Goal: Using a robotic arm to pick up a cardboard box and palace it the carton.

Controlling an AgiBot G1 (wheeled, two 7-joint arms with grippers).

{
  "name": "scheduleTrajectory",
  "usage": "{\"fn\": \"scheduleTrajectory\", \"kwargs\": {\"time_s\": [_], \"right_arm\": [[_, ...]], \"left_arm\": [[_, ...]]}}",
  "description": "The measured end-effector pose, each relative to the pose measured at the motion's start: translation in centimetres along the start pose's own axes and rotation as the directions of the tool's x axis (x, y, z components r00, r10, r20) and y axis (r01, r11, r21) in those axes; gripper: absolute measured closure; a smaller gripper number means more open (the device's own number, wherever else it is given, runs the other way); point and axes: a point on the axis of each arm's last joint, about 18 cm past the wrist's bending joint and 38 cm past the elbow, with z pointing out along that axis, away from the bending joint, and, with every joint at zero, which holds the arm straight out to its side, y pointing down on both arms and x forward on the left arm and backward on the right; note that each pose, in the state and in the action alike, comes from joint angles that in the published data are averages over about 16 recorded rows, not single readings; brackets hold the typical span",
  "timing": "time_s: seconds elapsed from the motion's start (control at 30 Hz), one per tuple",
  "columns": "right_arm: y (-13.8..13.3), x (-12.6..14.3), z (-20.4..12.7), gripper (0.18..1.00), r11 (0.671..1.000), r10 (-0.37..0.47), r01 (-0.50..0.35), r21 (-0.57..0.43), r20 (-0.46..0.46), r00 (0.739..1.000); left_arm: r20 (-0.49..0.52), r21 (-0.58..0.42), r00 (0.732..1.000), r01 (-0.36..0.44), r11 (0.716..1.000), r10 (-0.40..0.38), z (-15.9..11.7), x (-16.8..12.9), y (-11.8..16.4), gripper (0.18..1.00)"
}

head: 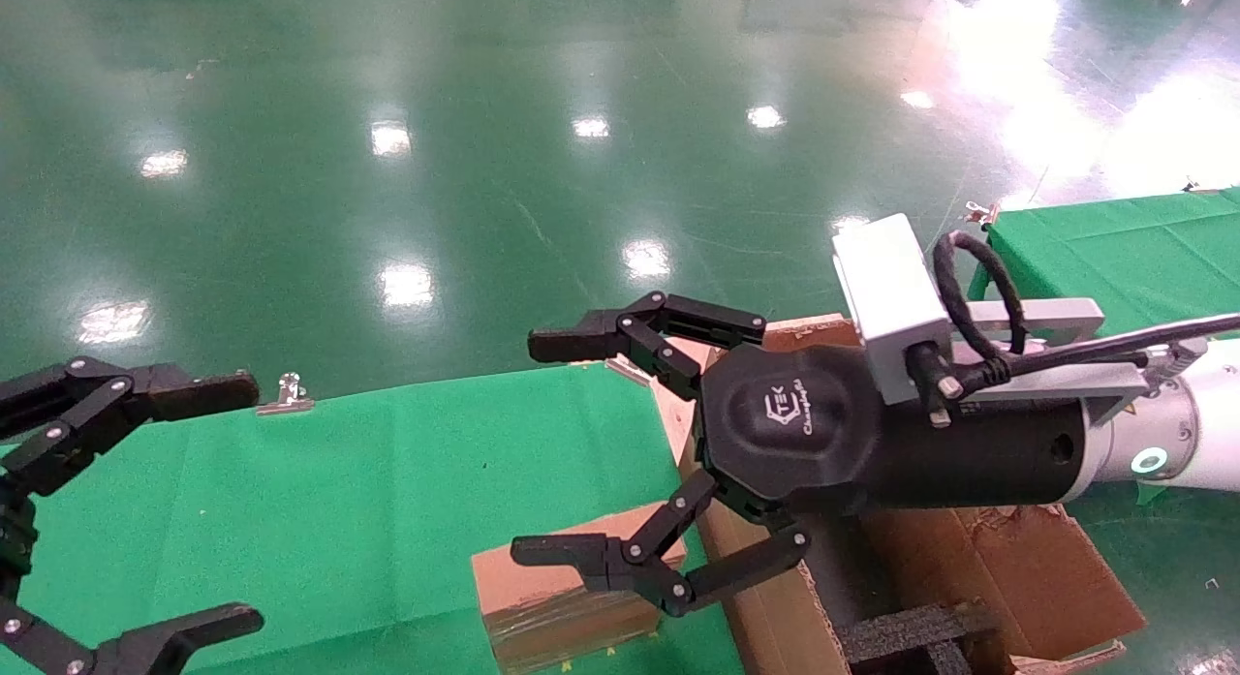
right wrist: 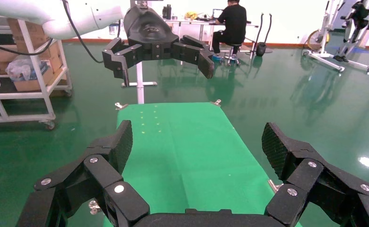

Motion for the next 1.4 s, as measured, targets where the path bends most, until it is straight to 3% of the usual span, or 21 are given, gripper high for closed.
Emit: {"fn": "scheduleTrajectory", "kwargs": {"time_s": [0.9,1.17,1.4], "right_arm": [[0.2,0.0,0.1,0.178,1.0,-0.003,0.003,-0.023,0.002,1.0],[1.7,0.4,0.9,0.178,0.988,-0.012,0.015,-0.152,0.023,1.0],[4.5,1.1,2.4,0.178,0.941,-0.02,0.039,-0.337,0.06,0.998]], "left_arm": [[0.0,0.0,1.0,0.0,1.0,0.0,0.0,0.0,0.0,0.206],[0.0,0.0,1.0,0.0,1.0,0.0,0.0,0.0,0.0,0.275],[0.0,0.0,1.0,0.0,1.0,0.0,0.0,0.0,0.0,0.385]]}}
